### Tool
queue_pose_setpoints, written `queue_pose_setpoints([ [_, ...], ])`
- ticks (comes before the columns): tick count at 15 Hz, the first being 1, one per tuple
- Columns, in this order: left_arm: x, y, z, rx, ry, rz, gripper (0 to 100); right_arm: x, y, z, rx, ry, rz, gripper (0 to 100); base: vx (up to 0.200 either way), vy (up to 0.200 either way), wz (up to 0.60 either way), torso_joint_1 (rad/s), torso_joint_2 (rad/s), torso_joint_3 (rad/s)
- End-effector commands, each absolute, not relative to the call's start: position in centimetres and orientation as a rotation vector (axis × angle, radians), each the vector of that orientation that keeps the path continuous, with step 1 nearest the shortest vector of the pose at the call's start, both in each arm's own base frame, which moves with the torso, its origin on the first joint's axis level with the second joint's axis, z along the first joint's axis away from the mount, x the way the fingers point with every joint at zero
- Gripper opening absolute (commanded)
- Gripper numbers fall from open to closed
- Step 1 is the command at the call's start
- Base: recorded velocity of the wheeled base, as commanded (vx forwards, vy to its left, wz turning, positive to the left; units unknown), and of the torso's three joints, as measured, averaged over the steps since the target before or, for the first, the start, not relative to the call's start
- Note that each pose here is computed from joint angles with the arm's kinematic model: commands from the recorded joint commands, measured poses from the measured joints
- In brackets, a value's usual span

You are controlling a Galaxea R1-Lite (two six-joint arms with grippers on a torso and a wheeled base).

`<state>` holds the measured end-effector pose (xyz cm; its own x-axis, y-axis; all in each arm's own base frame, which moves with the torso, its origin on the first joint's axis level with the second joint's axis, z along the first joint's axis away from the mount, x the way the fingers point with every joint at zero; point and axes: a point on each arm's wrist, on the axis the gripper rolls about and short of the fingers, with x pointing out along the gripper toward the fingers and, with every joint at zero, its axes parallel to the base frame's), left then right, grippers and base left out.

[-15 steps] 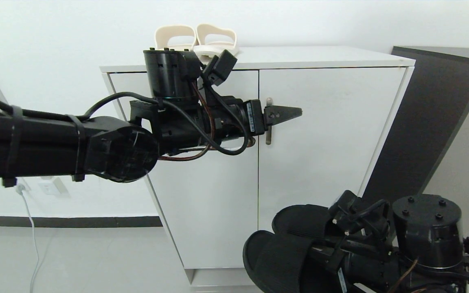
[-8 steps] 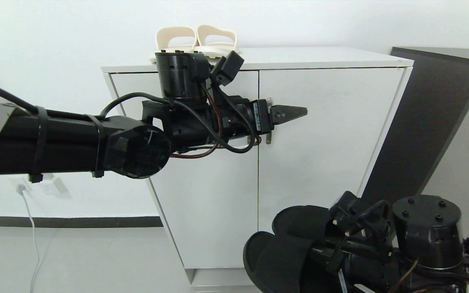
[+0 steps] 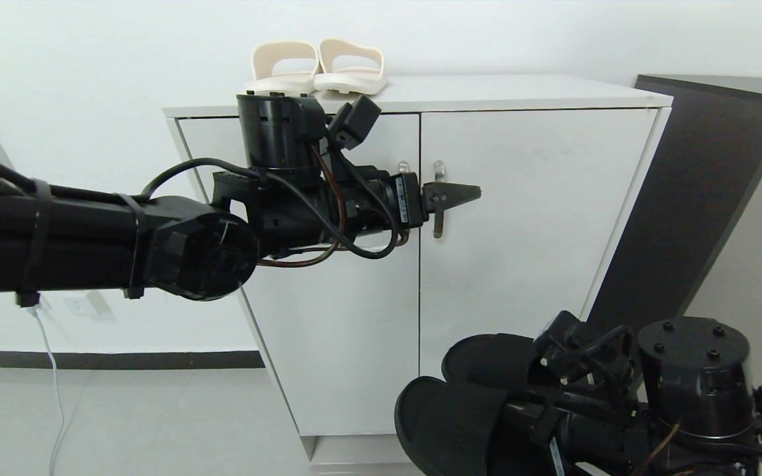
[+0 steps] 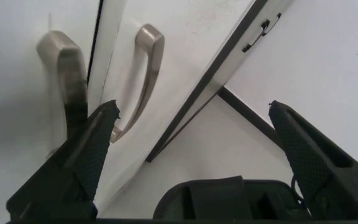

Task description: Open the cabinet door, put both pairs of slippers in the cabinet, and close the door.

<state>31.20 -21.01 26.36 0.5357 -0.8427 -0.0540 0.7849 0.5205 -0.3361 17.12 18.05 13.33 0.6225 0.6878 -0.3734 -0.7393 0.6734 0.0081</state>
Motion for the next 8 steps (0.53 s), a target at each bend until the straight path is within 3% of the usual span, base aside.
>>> queue_pose_setpoints([
  [1,30.7,-20.2,27.2,-0.29,0.2,-0.983,100,17.1,18.1,13.3,-0.154,0.363,0.825,0,0.0,0.0,0.0,0.0,0.0,0.0],
  [8,31.8,-20.9,26.8,-0.291,0.201,-0.983,100,17.1,18.1,13.3,-0.154,0.363,0.825,0,0.0,0.0,0.0,0.0,0.0,0.0],
])
